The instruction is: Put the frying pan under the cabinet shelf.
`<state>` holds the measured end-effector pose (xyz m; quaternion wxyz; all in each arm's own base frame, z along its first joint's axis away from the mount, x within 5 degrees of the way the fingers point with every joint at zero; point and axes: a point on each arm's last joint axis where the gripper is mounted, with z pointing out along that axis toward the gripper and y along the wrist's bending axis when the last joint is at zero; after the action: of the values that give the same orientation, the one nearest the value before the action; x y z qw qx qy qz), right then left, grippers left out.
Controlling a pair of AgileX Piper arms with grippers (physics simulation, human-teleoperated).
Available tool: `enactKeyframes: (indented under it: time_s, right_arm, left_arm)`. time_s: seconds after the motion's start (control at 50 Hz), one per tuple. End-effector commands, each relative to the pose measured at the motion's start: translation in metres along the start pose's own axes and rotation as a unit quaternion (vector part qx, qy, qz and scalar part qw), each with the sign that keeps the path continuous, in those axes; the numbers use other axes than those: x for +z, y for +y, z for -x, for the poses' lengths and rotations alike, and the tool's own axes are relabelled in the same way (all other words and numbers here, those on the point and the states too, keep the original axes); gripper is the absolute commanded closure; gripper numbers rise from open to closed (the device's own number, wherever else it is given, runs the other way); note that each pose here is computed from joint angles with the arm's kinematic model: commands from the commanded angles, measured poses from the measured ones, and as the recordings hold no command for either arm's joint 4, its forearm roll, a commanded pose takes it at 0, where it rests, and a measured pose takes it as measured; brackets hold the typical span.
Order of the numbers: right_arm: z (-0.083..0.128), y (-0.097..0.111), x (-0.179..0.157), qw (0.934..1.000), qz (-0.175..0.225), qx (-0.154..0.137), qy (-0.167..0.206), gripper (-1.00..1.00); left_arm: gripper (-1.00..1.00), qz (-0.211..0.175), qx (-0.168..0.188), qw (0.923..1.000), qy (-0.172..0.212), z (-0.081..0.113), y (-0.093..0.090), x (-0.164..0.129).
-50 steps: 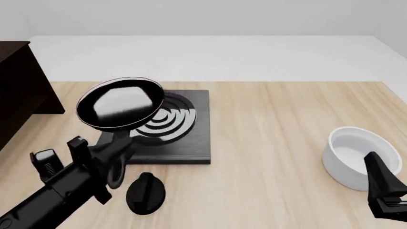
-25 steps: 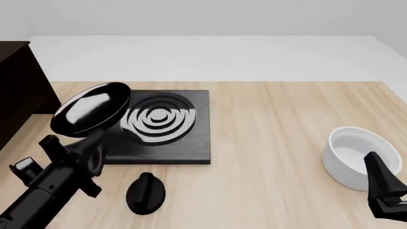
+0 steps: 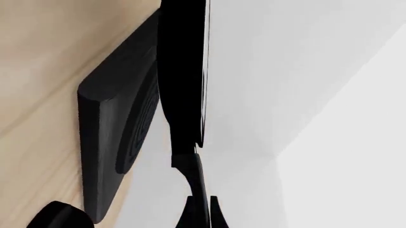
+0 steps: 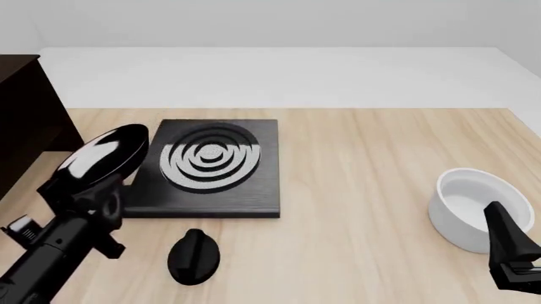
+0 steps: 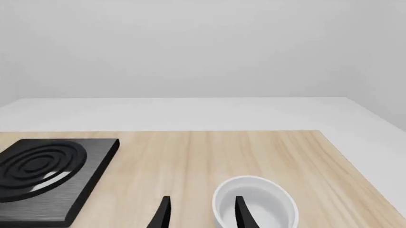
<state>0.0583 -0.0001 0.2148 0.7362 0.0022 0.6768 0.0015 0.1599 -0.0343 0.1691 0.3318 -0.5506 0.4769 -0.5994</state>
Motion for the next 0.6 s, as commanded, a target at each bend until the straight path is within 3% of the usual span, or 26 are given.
enactKeyframes:
  time_s: [0.02, 0.32, 0.46, 0.48, 0.56, 0.58, 0.6]
  right_arm:
    - [0.0, 0.0, 0.0, 1.0, 0.0, 0.0, 0.0, -1.0]
    - [0.0, 0.0, 0.0, 1.0, 0.0, 0.0, 0.0, -1.0]
    - [0.0, 0.0, 0.0, 1.0, 0.0, 0.0, 0.0, -1.0]
    - [0.0, 0.0, 0.0, 1.0, 0.0, 0.0, 0.0, -1.0]
    - [0.0, 0.0, 0.0, 1.0, 0.0, 0.0, 0.0, -1.0]
    - [0.0, 0.0, 0.0, 1.0, 0.0, 0.0, 0.0, -1.0]
    - [0.0, 0.0, 0.0, 1.0, 0.0, 0.0, 0.0, -1.0]
  left_arm:
    - [1.0, -0.006, -0.007, 0.9995, -0.029, 0.011, -0.001, 0.001]
    - [1.0, 0.003, 0.011, 0.9968, -0.079, 0.027, 0.002, 0.002]
    - [1.0, 0.01, -0.015, 0.9958, -0.089, 0.031, 0.005, 0.003]
    - [1.0, 0.03, -0.029, 0.9946, -0.096, 0.033, 0.011, 0.005]
    - [1.0, 0.03, -0.014, 0.9928, -0.115, 0.04, 0.011, 0.004]
    - [1.0, 0.049, -0.036, 0.9908, -0.121, 0.042, 0.018, 0.005]
    - [1.0, 0.049, -0.036, 0.9908, -0.121, 0.042, 0.018, 0.005]
